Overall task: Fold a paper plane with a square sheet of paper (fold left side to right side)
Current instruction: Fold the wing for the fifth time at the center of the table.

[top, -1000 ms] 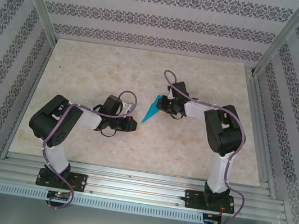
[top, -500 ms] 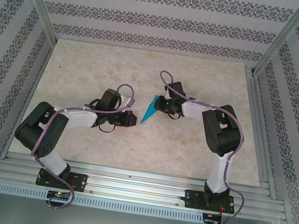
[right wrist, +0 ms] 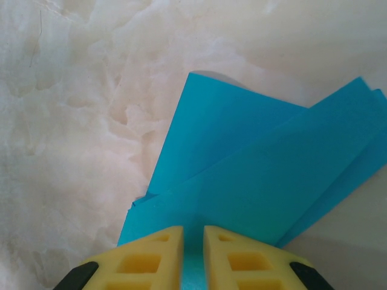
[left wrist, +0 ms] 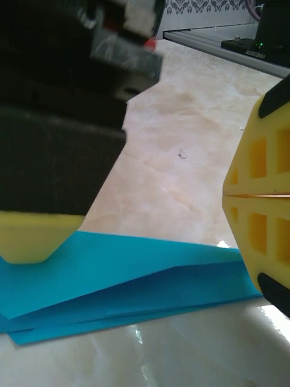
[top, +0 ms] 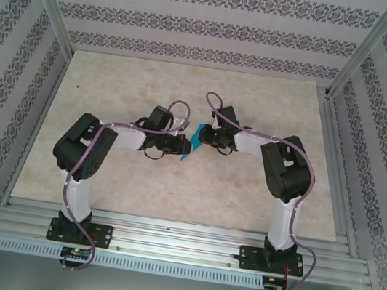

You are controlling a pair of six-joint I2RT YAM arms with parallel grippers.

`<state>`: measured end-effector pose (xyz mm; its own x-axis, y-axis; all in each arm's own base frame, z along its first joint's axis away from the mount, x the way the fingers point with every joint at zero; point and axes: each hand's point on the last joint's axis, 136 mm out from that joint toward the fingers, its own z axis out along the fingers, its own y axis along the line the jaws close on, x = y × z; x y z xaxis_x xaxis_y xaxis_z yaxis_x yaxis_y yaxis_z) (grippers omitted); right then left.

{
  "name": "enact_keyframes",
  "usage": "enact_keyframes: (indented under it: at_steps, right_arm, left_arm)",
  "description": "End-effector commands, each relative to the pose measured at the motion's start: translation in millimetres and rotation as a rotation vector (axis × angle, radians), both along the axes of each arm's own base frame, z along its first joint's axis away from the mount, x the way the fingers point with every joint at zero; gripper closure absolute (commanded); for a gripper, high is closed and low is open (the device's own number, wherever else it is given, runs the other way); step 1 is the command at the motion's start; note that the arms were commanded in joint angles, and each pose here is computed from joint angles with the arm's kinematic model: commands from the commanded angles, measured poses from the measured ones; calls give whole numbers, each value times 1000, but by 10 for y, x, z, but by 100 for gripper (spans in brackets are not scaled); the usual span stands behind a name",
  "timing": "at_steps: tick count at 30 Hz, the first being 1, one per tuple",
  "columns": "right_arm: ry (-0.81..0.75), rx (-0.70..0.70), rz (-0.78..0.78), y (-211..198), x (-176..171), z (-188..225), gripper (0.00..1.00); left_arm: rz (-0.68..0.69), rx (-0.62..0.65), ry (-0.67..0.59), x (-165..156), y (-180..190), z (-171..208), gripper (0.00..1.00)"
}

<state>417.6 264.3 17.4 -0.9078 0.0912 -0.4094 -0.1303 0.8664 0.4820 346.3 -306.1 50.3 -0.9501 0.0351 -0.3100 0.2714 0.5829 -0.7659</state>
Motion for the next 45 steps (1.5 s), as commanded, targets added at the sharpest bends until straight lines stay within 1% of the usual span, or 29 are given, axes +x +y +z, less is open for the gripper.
enact_keyframes:
  at_steps: [1, 6, 14, 20, 26, 31, 42, 45]
  right_arm:
    - [102, -40, 19, -29, -228, -249, 83]
    - [106, -44, 21, -32, -232, -259, 83]
    - [109, -63, 33, -35, -217, -233, 82]
    - [93, -56, 16, -99, -125, -174, 82]
    - [59, -95, 5, -241, 31, -129, 82]
    - [47, -135, -12, -394, 160, -152, 82]
    - [13, -172, -72, -793, 532, -109, 82]
    - [-16, -175, -76, -848, 593, 20, 81]
  left_arm:
    - [-32, -33, -34, 110, -131, 92, 90]
    - [-26, 48, -13, 139, -70, -149, 88]
    - [-37, 208, 66, -51, 160, -630, 89]
    - [-30, 289, 122, -212, 321, -905, 93]
    - [-22, 332, 173, -403, 458, -1124, 95]
    - [-16, 340, 193, -514, 520, -1208, 96]
    - [-15, 327, 193, -572, 531, -1204, 97]
    - [-14, 318, 186, -554, 518, -1180, 97]
